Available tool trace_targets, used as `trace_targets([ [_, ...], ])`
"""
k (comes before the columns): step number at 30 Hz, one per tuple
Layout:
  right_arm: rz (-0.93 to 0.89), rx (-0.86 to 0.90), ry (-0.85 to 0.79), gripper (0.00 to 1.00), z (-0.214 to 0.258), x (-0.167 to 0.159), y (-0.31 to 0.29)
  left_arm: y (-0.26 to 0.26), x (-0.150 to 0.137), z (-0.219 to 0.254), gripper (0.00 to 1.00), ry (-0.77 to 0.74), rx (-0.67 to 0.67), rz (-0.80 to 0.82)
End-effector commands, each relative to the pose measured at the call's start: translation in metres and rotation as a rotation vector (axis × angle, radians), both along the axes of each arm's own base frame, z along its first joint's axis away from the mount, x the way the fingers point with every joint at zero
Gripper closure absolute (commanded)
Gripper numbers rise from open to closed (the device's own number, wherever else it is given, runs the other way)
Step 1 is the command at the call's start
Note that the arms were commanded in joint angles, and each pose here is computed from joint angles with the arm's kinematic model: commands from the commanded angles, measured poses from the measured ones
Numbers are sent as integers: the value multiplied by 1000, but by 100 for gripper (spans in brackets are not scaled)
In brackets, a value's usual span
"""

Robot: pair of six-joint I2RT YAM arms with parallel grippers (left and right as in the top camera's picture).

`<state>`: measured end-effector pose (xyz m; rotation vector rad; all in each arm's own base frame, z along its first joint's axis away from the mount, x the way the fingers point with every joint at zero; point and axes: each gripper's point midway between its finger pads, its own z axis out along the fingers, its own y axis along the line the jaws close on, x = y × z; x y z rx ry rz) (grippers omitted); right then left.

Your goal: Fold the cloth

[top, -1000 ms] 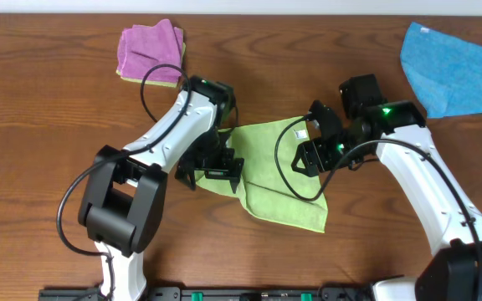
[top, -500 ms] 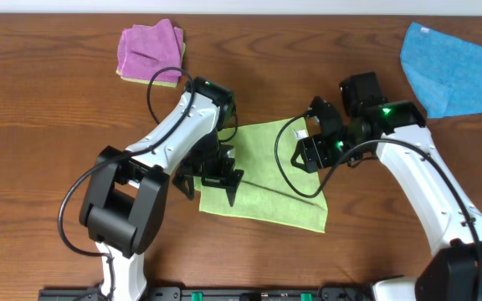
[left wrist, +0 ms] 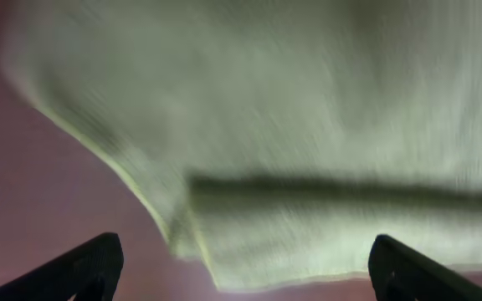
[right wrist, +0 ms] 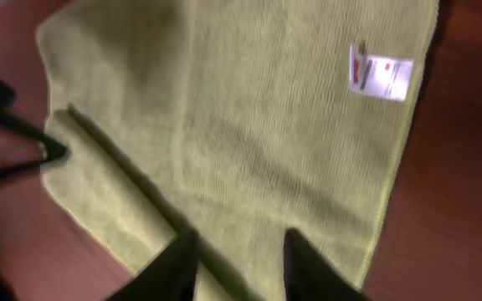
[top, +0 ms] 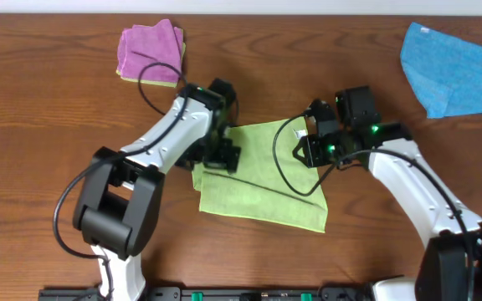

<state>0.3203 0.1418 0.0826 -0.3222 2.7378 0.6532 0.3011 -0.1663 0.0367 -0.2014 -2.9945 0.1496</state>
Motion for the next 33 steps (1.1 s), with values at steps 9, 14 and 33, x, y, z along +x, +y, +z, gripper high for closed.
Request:
trace_targets([
  [9, -11, 29, 85, 89, -62, 9, 33, 5, 69, -3, 5, -217, -51, 233],
  [14, -24, 49, 79, 88, -70, 17, 40, 1, 78, -1, 5, -246, -72, 280],
  [33, -83, -72, -29, 87, -88, 45, 24, -17, 35, -26, 5, -140, -45, 285],
])
